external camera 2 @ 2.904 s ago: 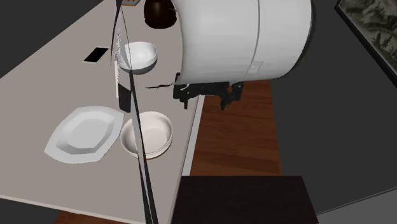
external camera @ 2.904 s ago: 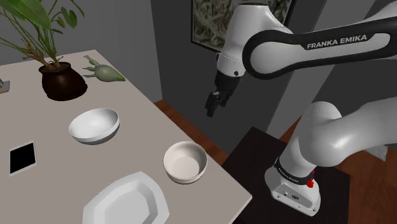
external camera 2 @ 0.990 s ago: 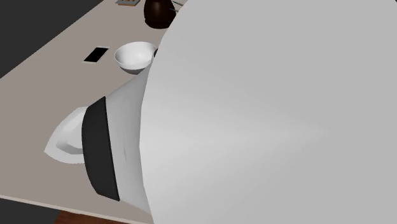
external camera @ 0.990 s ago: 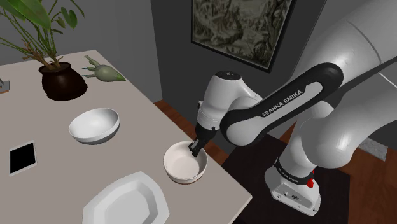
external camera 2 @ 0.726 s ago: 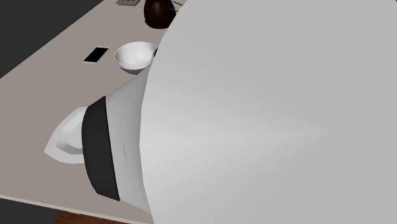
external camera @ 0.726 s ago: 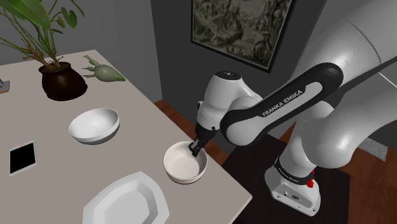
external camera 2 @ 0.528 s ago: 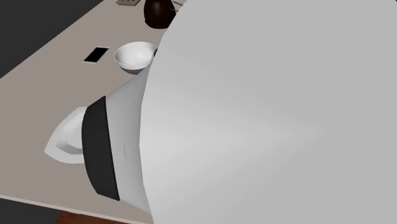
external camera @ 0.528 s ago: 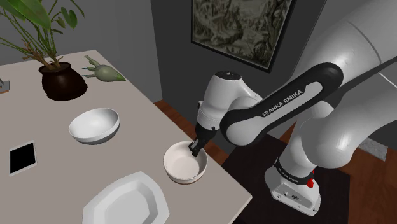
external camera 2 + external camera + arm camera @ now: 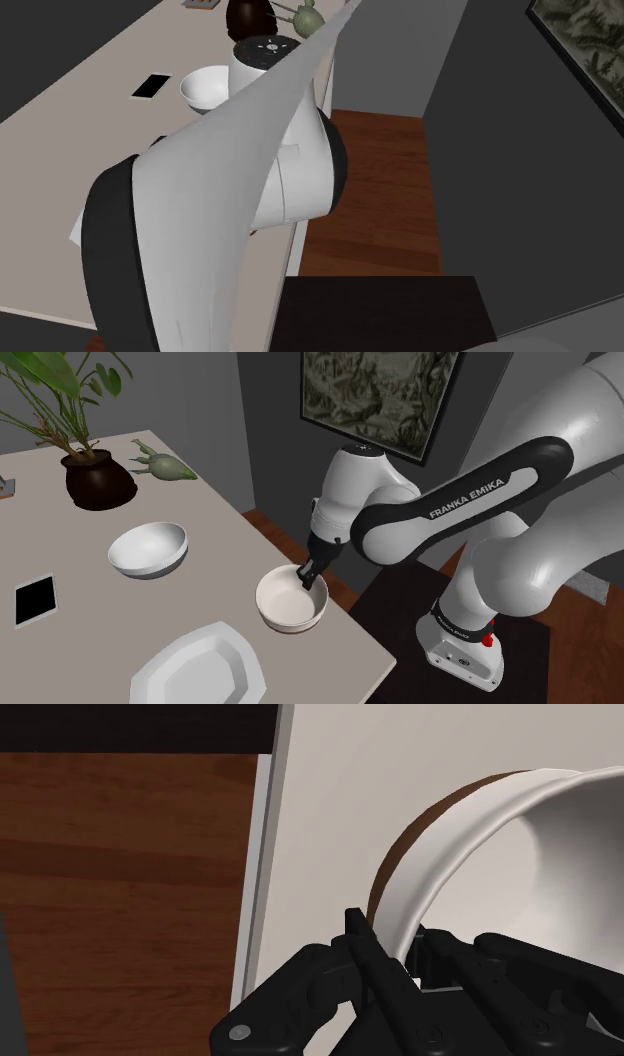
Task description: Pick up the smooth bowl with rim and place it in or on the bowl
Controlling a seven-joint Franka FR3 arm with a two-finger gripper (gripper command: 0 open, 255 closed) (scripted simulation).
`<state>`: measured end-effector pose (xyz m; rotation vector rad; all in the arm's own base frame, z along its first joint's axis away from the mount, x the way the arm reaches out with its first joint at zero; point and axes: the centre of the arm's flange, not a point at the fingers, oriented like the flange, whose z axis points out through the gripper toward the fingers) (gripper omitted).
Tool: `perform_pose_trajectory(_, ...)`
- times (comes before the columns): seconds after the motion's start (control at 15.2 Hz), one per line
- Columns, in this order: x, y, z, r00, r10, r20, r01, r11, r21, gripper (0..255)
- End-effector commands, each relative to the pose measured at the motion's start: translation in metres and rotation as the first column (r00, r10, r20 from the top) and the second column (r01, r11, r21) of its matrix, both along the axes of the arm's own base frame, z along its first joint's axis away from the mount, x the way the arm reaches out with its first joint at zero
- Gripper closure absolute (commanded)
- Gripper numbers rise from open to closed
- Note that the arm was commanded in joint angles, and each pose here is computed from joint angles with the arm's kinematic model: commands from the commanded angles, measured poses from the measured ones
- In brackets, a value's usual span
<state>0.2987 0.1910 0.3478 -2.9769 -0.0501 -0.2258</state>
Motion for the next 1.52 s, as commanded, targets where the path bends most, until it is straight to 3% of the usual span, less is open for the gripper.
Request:
perform_pose_trajectory(0.0,0.000,0.000,0.011,1.000,0.000,0.000,0.000,1.000,0.000,255)
perform_pose_trajectory(1.45,0.000,0.000,0.122,1.000,0.000,0.000,0.000,1.000,0.000,255)
